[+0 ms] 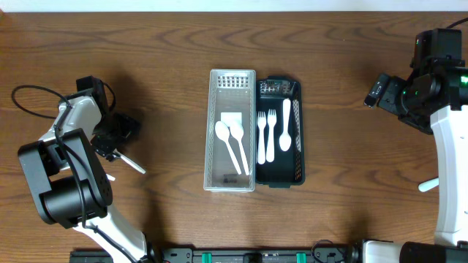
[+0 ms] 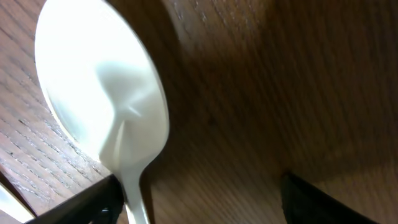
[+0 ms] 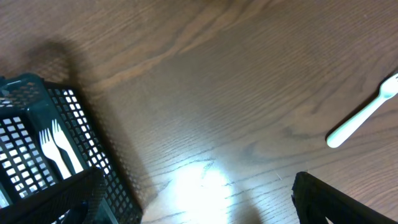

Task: Pack container
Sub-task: 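Return the left gripper left and grasp the third white spoon, then place the third spoon into the clear basket with the left gripper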

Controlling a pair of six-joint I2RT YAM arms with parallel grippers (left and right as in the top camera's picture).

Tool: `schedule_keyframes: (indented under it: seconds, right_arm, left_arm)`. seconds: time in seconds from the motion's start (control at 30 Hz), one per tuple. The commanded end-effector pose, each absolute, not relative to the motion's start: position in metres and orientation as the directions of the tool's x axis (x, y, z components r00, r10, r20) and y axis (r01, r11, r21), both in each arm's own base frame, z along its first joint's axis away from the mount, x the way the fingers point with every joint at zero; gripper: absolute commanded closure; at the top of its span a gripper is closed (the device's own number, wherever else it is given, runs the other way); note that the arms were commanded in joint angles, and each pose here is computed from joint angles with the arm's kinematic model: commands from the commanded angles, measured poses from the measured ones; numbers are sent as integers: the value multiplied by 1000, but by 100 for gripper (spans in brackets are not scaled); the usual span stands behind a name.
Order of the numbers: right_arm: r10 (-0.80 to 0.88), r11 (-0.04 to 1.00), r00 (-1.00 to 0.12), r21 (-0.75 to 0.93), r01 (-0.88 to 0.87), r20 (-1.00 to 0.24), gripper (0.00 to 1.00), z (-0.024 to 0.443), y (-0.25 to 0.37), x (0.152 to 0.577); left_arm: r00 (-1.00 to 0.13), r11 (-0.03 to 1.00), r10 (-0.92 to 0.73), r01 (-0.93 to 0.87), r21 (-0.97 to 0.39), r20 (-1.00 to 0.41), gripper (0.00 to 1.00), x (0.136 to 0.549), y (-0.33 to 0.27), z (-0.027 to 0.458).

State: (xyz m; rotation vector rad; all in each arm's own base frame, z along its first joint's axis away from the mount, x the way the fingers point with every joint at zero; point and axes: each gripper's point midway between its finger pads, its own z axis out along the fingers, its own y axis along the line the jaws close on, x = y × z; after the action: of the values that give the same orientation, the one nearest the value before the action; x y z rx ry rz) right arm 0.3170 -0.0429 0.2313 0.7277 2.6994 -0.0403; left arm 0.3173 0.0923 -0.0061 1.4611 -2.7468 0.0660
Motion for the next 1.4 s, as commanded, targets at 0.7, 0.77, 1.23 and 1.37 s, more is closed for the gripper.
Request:
schedule_keyframes:
  seconds: [0.7,0.77,1.23,1.37]
  right_arm:
    - [460,874,-813,22,485,-357,1,233,-53,317]
    - [457,876,-815,20,482,-357,1,233,-53,317]
    - [456,876,-812,23,482,-364,1,234,-53,319]
    - [456,876,-812,23,482,-364,1,234,-53,319]
  left_arm:
    - [-567,572,-819,-819,41,93,94,296,92,-24]
    - [-605,609,-791,-792,32,88,94,298,92,-24]
    - [-864,874,-486,-484,-53,-128,94,337,53,79]
    - [-902,942,-335,-318,-103,-271,94,343,-3,144]
